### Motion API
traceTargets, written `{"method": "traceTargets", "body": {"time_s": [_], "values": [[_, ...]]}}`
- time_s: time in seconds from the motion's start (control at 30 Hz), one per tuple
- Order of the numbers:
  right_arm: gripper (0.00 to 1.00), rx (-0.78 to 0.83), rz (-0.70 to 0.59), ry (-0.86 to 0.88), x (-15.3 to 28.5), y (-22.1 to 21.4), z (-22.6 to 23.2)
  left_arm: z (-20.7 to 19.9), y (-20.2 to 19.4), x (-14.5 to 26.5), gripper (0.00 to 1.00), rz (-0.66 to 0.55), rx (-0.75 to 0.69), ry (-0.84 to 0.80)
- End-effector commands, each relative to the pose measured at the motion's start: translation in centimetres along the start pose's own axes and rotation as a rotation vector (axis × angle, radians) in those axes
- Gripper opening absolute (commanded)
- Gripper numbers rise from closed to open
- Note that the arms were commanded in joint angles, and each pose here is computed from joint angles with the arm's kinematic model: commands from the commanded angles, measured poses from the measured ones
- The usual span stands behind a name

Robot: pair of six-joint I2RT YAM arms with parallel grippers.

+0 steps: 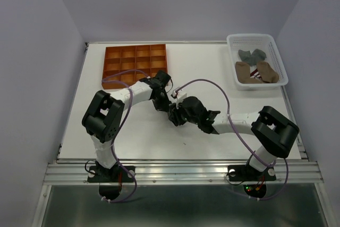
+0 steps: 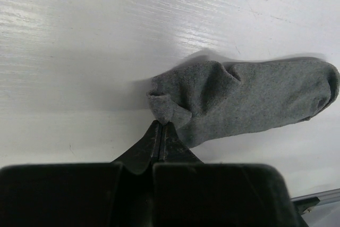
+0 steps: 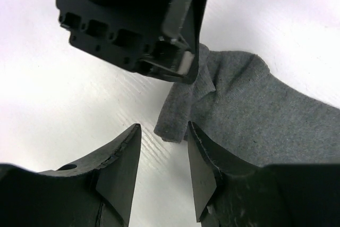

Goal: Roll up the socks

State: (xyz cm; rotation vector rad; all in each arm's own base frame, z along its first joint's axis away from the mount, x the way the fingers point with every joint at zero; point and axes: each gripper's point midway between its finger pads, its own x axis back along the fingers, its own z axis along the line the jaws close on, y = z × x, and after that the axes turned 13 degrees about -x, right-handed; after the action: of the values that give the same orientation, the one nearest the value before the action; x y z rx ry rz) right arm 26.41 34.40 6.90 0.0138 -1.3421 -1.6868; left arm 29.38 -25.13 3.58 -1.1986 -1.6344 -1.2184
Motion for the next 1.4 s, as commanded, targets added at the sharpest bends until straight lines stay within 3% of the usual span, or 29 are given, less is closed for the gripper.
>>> {"method": "traceTargets", "body": {"time_s": [0.0, 0.37, 1.1, 1.37], "values": [[0.46, 0.096, -0.136, -0.045, 0.4, 3.7, 0.6, -1.0, 0.8, 0.8, 0.0, -0.016, -0.02, -0.012], [0.45, 0.24, -0.114, -0.124, -1.0, 2.4, 1.5, -1.1, 0.9, 0.9, 0.0, -0.017, -0.017, -0.013], [0.43, 0.31, -0.085, -0.192, -2.3, 0.6, 0.9, -1.2, 0.9, 1.2, 0.0, -0.022, -0.016, -0.028], [0.26, 0.301, -0.08, -0.221, -2.5, 0.3, 0.3, -1.3, 0.9, 1.5, 0.0, -0.029, -0.019, -0.034]]}}
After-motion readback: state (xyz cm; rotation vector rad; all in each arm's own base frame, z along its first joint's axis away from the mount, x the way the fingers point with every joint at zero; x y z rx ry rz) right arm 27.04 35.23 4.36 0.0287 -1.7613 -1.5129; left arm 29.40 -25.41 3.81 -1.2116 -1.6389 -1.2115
